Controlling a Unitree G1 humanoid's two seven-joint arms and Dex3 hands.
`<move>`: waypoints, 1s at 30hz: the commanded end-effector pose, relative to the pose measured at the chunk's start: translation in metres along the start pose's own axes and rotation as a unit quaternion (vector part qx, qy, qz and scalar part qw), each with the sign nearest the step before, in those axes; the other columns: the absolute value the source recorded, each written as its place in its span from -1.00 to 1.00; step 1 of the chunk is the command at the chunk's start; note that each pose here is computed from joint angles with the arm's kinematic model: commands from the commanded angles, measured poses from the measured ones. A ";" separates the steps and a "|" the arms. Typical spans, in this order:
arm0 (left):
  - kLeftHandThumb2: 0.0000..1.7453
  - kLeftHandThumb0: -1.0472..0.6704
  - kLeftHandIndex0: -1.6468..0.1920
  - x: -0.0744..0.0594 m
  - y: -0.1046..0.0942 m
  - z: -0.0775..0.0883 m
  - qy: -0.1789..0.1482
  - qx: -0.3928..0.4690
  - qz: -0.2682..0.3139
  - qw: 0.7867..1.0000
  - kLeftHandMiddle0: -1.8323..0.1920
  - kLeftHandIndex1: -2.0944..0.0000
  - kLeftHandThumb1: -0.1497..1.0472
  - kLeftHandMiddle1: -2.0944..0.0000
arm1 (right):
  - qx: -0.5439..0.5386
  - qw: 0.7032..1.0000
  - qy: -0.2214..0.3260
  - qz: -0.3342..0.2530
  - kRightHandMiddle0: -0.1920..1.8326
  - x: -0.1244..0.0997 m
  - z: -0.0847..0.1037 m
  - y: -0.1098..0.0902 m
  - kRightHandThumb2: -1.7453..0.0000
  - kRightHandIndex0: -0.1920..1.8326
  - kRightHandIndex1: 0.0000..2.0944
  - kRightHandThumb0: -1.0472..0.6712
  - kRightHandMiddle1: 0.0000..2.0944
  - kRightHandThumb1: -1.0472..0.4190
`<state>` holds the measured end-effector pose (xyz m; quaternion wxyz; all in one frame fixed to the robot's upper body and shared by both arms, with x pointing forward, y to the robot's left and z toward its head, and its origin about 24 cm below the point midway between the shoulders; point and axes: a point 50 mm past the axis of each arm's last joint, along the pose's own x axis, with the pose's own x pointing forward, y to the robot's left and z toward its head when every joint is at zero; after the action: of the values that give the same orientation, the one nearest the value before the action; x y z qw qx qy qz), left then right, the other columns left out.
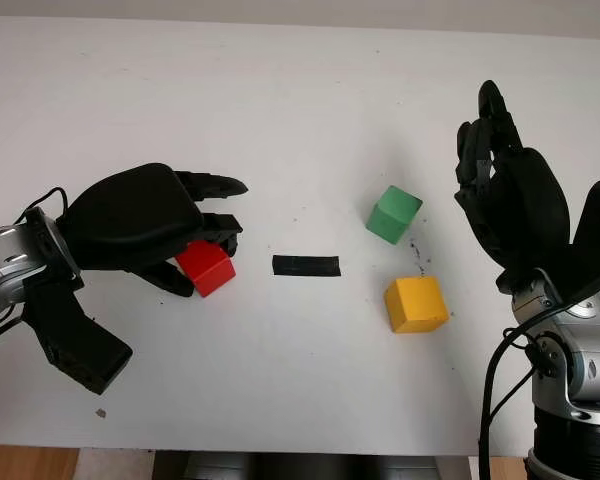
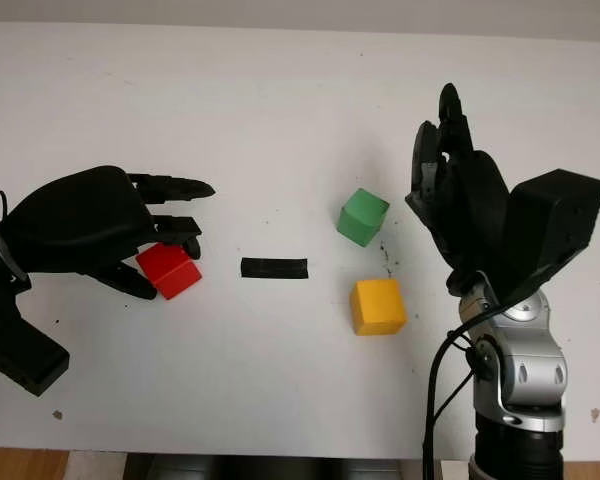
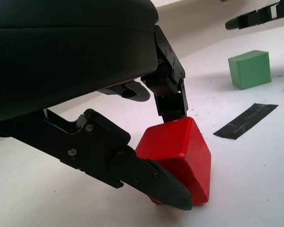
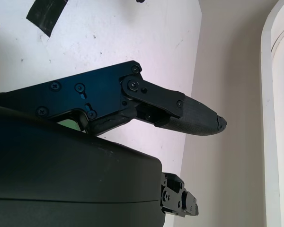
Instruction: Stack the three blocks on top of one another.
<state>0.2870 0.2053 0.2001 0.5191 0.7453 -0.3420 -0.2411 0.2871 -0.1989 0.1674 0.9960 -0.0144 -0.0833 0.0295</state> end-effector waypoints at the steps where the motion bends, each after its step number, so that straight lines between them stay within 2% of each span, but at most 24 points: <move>1: -0.94 -0.44 0.04 0.000 0.002 -0.001 -0.002 -0.001 0.008 1.000 0.35 0.11 0.69 0.92 | -0.001 1.000 -0.007 -0.003 -1.00 -0.001 0.001 -0.001 0.14 -1.00 -1.00 -0.54 -1.00 -1.00; 8: -0.94 -0.46 0.08 0.003 0.010 -0.003 -0.004 0.015 0.018 1.000 0.35 0.01 0.67 0.92 | 0.000 1.000 -0.006 0.000 -1.00 -0.001 0.000 -0.001 0.14 -1.00 -1.00 -0.54 -1.00 -1.00; 13: -0.93 -0.45 0.08 0.011 0.028 -0.009 -0.016 0.035 0.018 0.999 0.39 0.02 0.69 0.95 | -0.004 1.000 -0.005 0.000 -1.00 -0.001 0.000 -0.002 0.15 -1.00 -1.00 -0.54 -1.00 -1.00; 21: -0.94 -0.43 0.12 0.037 0.052 -0.010 -0.063 0.084 0.050 0.993 0.35 -0.02 0.66 0.93 | -0.005 1.000 -0.006 0.000 -1.00 -0.001 0.001 0.001 0.14 -1.00 -1.00 -0.54 -1.00 -1.00; 25: -0.93 -0.42 0.14 0.053 0.060 -0.002 -0.098 0.101 0.062 0.988 0.35 -0.03 0.69 0.94 | -0.003 1.000 -0.006 0.000 -1.00 -0.002 0.000 0.002 0.13 -1.00 -1.00 -0.54 -1.00 -1.00; 30: -0.93 -0.35 0.15 0.070 0.061 0.010 -0.137 0.118 0.054 0.982 0.34 -0.05 0.73 0.93 | -0.004 1.000 -0.006 -0.001 -1.00 -0.003 0.000 0.002 0.14 -1.00 -1.00 -0.54 -1.00 -1.00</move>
<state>0.3099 0.1381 0.2482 0.4029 0.7402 -0.4661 -0.2694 0.2871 -0.1967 0.1660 0.9960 -0.0188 -0.0823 0.0306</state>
